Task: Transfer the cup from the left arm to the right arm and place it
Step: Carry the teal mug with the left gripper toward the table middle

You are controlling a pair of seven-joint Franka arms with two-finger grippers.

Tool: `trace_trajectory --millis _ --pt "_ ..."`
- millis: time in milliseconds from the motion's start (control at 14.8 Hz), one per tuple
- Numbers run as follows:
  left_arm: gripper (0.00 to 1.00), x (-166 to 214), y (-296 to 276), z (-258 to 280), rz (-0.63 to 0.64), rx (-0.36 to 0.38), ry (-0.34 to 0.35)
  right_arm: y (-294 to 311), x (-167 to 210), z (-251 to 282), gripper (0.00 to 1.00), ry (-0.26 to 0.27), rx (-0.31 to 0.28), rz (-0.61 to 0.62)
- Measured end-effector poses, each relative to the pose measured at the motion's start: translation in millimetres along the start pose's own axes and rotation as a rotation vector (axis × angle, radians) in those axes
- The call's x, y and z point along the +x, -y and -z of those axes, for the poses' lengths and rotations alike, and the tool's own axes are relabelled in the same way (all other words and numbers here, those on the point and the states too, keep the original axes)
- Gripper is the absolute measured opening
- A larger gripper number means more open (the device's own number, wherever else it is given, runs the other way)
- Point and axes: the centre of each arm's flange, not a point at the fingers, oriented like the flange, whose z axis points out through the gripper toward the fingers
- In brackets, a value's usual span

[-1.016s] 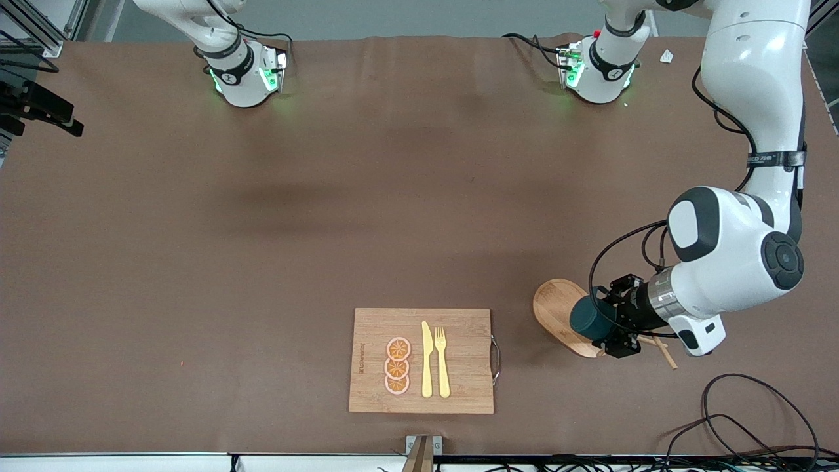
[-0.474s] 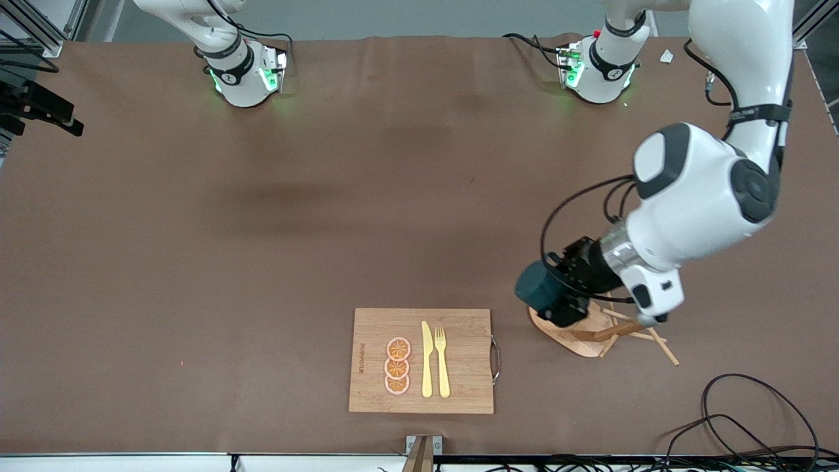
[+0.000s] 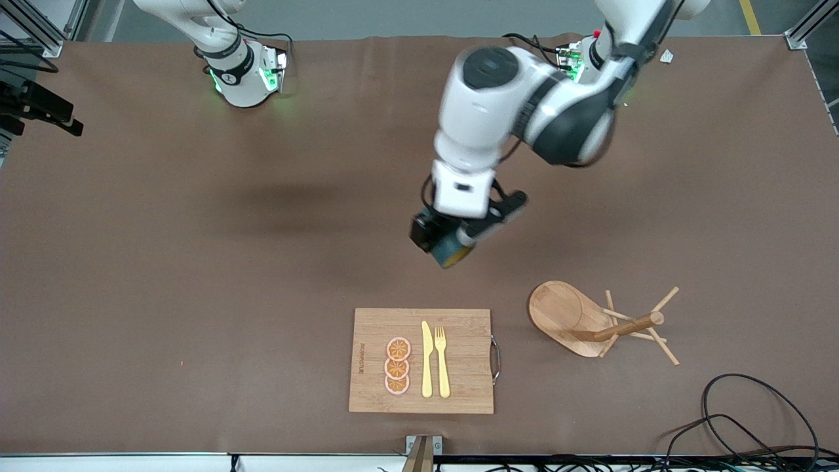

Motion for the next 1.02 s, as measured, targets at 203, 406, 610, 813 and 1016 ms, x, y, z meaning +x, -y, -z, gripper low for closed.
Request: trace_trajectory --millis 203,406,610,813,1016 --pt "0.86 -73 -14 -8 -0.137 -0.011 -0.181 0 0 0 1.00 0.000 -0.003 0.000" --pt "0.86 -150 -22 -32 -0.252 -0.066 -0.340 -1 0 0 1.00 0.000 -0.007 0.000" --pt "0.86 -221 -16 -80 -0.370 -0.132 -0.524 -1 0 0 1.00 -0.001 -0.008 0.000" --pt "0.86 -283 8 -154 -0.490 -0.177 -0.661 -1 0 0 1.00 -0.001 -0.008 0.013" --pt "0.86 -312 42 -231 -0.571 -0.190 -0.826 -1 0 0 1.00 -0.001 -0.008 0.021"
